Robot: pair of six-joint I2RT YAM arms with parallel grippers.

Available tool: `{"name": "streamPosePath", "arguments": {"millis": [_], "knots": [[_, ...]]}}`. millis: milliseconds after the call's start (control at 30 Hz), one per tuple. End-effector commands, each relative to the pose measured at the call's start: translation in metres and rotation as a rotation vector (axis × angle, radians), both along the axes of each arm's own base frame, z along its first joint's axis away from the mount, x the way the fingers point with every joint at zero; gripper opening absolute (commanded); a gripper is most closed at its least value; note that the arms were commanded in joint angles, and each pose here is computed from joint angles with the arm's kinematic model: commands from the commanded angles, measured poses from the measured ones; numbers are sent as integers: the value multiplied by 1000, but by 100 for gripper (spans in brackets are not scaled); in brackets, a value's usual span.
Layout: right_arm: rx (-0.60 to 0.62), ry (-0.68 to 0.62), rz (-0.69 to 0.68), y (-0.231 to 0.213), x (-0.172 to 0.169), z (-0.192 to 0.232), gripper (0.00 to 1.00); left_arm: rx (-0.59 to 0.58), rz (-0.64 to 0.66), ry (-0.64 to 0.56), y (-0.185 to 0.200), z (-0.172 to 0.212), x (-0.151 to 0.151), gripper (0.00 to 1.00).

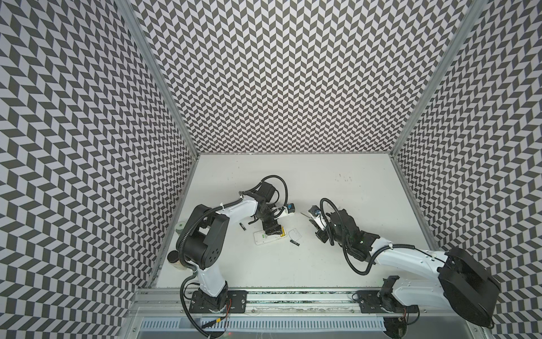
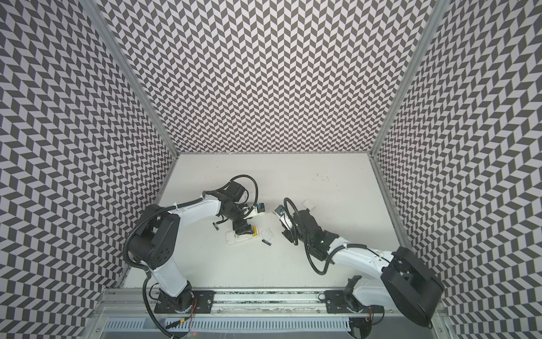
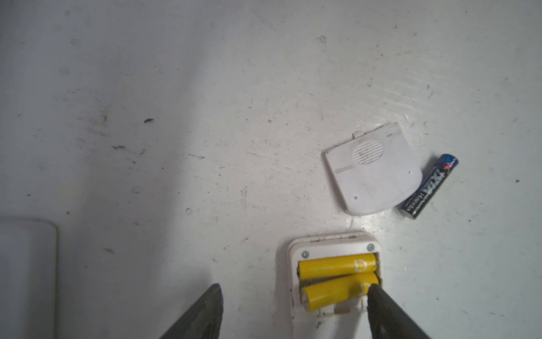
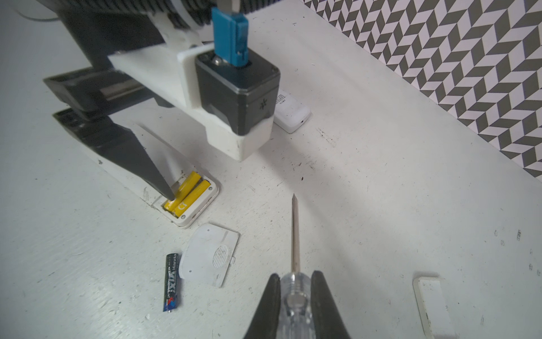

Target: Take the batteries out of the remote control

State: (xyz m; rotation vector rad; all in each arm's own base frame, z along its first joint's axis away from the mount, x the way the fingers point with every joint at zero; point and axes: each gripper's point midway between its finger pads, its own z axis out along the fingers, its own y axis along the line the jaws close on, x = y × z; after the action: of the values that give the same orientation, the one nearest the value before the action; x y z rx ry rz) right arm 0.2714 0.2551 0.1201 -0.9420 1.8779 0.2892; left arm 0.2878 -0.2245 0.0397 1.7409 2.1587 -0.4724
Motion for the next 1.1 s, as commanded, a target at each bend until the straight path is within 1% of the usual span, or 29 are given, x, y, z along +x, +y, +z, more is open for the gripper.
{"name": "streamPosePath", "arguments": {"millis": [0, 133, 267, 367, 433, 533, 600, 733, 800, 900, 933, 1067], "knots": [[35, -34, 2, 4, 5, 12, 0, -34, 3, -12, -5, 12, 2, 78], [31, -32, 6, 5, 6, 12, 0, -15, -20, 0, -8, 2, -6, 79], [31, -38, 3, 4, 6, 12, 0, -34, -14, 23, -10, 1, -10, 80], [32, -34, 5, 5, 6, 13, 0, -6, -16, 18, -7, -6, -12, 78], [30, -37, 3, 4, 6, 12, 0, 19, -12, 9, -1, -12, -12, 74], [32, -34, 8, 5, 6, 12, 0, 56, -6, -8, 7, -19, -11, 71], [31, -36, 5, 5, 6, 12, 0, 58, -5, -5, 6, -18, -11, 68], [30, -44, 4, 4, 7, 13, 0, 47, -1, 1, 5, -20, -11, 59], [29, -37, 6, 5, 7, 12, 0, 59, -6, 3, 5, -22, -13, 57], [28, -39, 0, 3, 8, 12, 0, 49, -1, 0, 5, -17, -10, 45], [27, -39, 0, 3, 7, 11, 0, 50, 2, -3, 6, -17, -8, 43], [26, -38, -2, 3, 8, 12, 0, 67, 0, -20, 7, -13, -6, 41]]}}
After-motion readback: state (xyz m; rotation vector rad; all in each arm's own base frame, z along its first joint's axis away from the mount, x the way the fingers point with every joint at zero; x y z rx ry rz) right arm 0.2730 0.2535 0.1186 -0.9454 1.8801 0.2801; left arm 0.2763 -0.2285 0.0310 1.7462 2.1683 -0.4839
